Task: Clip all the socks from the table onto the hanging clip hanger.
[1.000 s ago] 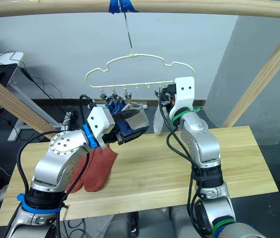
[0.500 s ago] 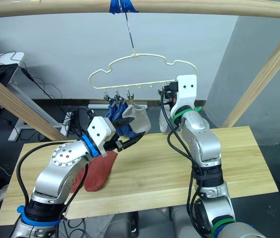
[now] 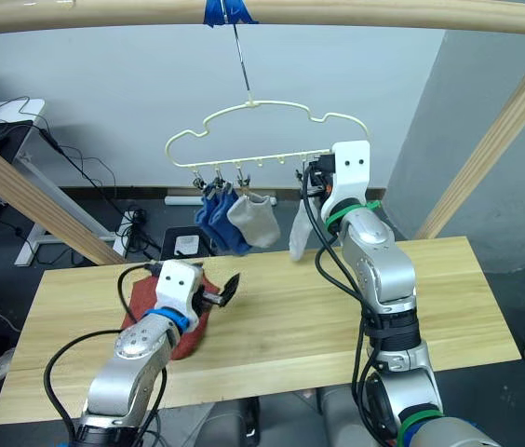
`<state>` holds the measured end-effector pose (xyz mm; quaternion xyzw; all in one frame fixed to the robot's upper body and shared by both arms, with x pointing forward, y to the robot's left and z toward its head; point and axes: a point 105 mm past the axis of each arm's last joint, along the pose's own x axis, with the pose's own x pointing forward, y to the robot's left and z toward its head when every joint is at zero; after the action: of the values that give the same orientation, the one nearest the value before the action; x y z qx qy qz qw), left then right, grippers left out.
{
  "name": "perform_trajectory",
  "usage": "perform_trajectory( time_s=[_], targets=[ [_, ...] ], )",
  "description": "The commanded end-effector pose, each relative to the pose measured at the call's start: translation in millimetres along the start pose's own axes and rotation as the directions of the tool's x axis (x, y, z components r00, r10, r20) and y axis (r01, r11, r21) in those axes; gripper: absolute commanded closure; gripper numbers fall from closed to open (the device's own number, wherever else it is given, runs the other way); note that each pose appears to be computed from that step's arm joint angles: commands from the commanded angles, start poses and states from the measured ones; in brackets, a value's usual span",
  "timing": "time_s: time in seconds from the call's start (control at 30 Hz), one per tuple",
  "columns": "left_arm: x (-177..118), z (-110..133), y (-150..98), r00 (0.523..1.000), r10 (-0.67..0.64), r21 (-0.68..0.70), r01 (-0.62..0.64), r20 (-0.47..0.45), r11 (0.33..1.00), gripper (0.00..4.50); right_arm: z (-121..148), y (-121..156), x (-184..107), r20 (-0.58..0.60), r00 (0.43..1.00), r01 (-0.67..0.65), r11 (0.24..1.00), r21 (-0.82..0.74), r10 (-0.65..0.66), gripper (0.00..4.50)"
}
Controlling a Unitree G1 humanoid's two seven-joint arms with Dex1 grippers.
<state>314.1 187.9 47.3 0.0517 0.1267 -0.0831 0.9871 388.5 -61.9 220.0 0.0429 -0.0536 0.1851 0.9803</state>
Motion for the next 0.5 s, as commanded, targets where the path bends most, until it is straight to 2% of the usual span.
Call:
perform_trajectory(
  time_s=[0.03, 0.17, 0.47, 0.5],
  targets=[
    [6.1, -8.8, 19.8, 0.995, 0.092, -0.019, -0.093, -0.025, 0.995, 0.0, 14.9, 5.6, -3.5, 0.049, 0.998, -0.031, 1.0, -0.005, 0.031, 4.32],
    [15.1, -19.3, 30.7, 0.987, 0.148, -0.042, -0.151, -0.061, 0.988, 0.0, 14.1, 8.1, -3.8, 0.042, 0.998, -0.043, 0.999, -0.004, 0.043, 4.32],
    [27.1, -41.6, 19.8, 0.982, 0.085, -0.05, -0.095, -0.169, 0.994, 0.0, 14.2, 9.7, -4.5, 0.037, 0.998, -0.05, 0.999, -0.005, 0.05, 4.32],
    [27.0, -42.7, 20.0, 0.981, 0.085, -0.051, -0.095, -0.176, 0.994, 0.19, 14.3, 9.7, -4.6, 0.037, 0.998, -0.05, 0.999, -0.005, 0.05, 4.32]
  ],
)
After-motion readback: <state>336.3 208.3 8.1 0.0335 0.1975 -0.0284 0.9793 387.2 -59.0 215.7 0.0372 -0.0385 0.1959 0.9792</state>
